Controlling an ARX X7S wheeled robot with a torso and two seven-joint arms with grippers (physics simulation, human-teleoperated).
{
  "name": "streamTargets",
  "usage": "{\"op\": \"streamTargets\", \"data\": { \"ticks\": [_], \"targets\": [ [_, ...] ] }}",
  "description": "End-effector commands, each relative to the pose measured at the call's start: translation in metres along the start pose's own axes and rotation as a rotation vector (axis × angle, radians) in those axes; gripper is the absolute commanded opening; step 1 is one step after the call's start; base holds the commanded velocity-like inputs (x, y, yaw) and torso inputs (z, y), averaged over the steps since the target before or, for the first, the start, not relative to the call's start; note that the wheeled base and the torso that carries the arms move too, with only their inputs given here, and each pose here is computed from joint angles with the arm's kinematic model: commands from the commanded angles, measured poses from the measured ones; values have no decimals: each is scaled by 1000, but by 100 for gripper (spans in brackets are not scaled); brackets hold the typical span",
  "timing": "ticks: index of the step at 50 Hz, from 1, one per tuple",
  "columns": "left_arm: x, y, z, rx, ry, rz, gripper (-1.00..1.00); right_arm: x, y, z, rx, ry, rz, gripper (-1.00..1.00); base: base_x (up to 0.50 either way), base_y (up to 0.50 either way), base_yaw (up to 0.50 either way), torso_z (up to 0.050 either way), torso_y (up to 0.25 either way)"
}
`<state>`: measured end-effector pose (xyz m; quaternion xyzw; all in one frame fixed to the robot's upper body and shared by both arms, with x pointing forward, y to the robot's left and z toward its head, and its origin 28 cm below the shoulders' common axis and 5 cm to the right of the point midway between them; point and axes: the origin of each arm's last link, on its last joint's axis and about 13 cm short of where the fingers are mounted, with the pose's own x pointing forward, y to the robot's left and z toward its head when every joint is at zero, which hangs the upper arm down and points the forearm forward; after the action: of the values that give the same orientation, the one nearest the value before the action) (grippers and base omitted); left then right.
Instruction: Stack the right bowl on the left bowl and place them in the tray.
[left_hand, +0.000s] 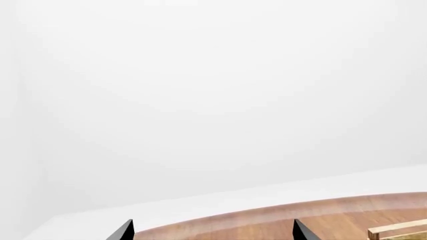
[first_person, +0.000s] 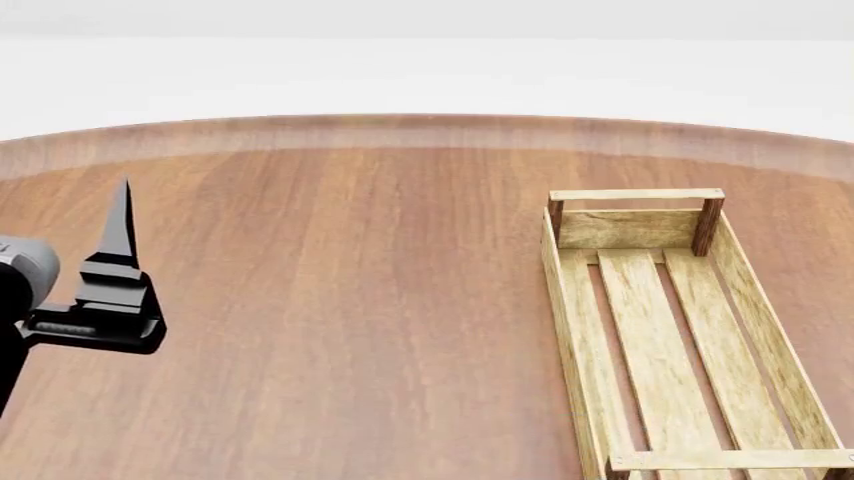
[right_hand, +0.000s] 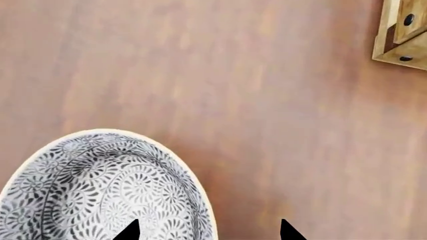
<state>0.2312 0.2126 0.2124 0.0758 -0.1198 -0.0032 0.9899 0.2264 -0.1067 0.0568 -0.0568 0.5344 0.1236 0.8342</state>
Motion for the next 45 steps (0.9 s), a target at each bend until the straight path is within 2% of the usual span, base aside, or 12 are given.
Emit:
{"op": "streamTargets", "data": {
  "ticks": [1, 2, 27, 30, 33, 35, 45],
  "targets": [
    [1, 1, 1, -9, 4, 1, 100, 3, 4, -1, -8, -2, 40, 100, 0, 0, 0, 0, 0],
    [1, 1, 1, -10, 4, 0, 100, 2, 4, -2, -17, -8, 45, -100, 0, 0, 0, 0, 0],
    [0, 1, 2, -9, 2, 0, 100, 1, 5, -2, -18, -29, 72, -100, 0, 0, 0, 0, 0],
    [0, 1, 1, -10, 2, 1, 100, -3, 5, 2, -23, -116, 118, -100, 0, 0, 0, 0, 0],
    [0, 1, 1, -10, 1, 1, 100, -9, 5, 6, -43, -212, 113, -100, 0, 0, 0, 0, 0],
    [-1, 1, 2, -11, 1, 0, 100, -15, 4, 9, -22, -214, 157, -100, 0, 0, 0, 0, 0],
    [-1, 0, 2, -9, -1, -3, 100, -20, 4, 12, -33, -242, 169, -100, 0, 0, 0, 0, 0]
  ]
}}
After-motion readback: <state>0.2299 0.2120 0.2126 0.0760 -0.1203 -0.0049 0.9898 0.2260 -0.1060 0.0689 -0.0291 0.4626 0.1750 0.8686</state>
